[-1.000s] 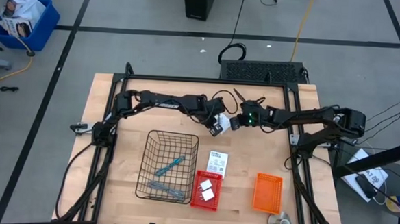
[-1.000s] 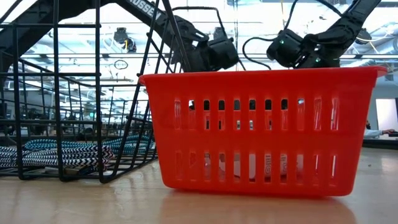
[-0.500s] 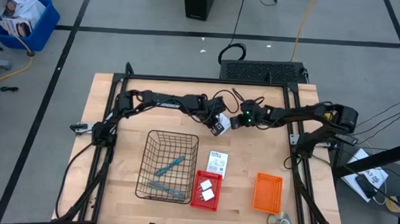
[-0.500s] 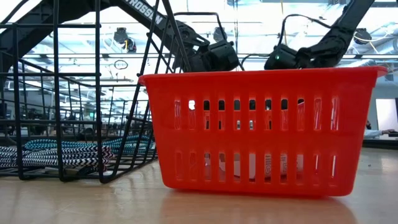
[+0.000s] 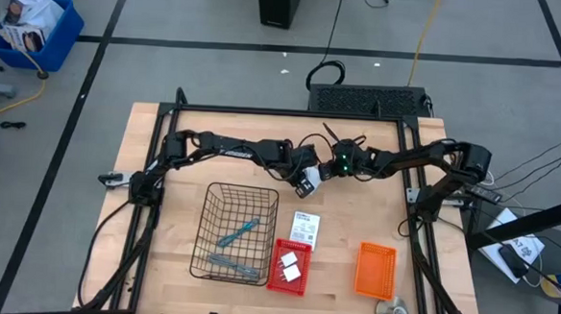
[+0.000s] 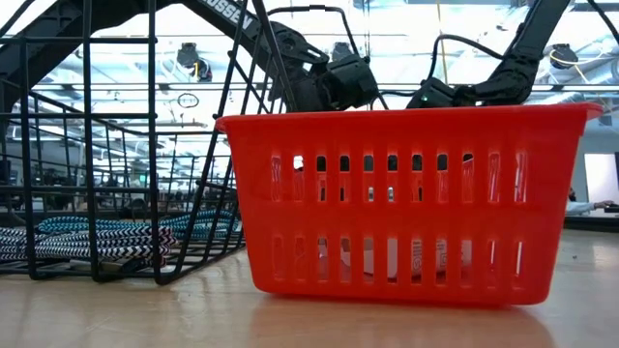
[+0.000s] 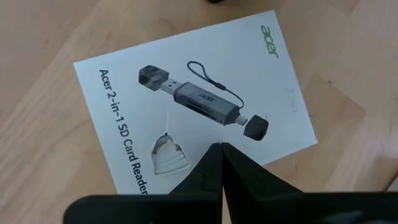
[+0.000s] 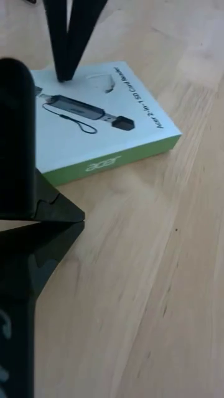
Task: Pick and place items into bin
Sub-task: Put the top card reader box into the orange basket
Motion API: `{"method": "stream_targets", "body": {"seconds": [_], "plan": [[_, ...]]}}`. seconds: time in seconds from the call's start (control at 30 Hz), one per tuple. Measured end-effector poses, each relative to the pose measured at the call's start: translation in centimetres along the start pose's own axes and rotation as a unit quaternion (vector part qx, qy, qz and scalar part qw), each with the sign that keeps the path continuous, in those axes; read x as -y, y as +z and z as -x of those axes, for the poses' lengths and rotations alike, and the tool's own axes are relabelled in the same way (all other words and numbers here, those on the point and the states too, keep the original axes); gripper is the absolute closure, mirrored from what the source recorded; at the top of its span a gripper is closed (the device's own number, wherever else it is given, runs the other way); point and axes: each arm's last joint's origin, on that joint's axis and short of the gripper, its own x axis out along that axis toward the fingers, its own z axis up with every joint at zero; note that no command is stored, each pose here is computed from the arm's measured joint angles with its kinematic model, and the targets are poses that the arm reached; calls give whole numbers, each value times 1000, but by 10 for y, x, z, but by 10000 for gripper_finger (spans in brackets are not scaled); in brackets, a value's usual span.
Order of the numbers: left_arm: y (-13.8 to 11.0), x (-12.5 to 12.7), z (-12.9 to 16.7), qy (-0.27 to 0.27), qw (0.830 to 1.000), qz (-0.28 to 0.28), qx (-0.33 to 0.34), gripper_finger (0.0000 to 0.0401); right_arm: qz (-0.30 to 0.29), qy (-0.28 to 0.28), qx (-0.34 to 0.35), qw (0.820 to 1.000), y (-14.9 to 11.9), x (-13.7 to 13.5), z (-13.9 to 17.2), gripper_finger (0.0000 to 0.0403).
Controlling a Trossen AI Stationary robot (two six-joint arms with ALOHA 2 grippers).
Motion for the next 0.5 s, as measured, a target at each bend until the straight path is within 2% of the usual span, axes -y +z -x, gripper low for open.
{"method": "stream_targets", "body": {"seconds": [0.27,0.5], "plan": [[-5,11,9,27,999,-17,12,387,6,1,-3,1000,-1,0,-1,403],[-5,25,26,19,999,-31,33,391,11,7,-1,1000,0,0,-1,403]]}}
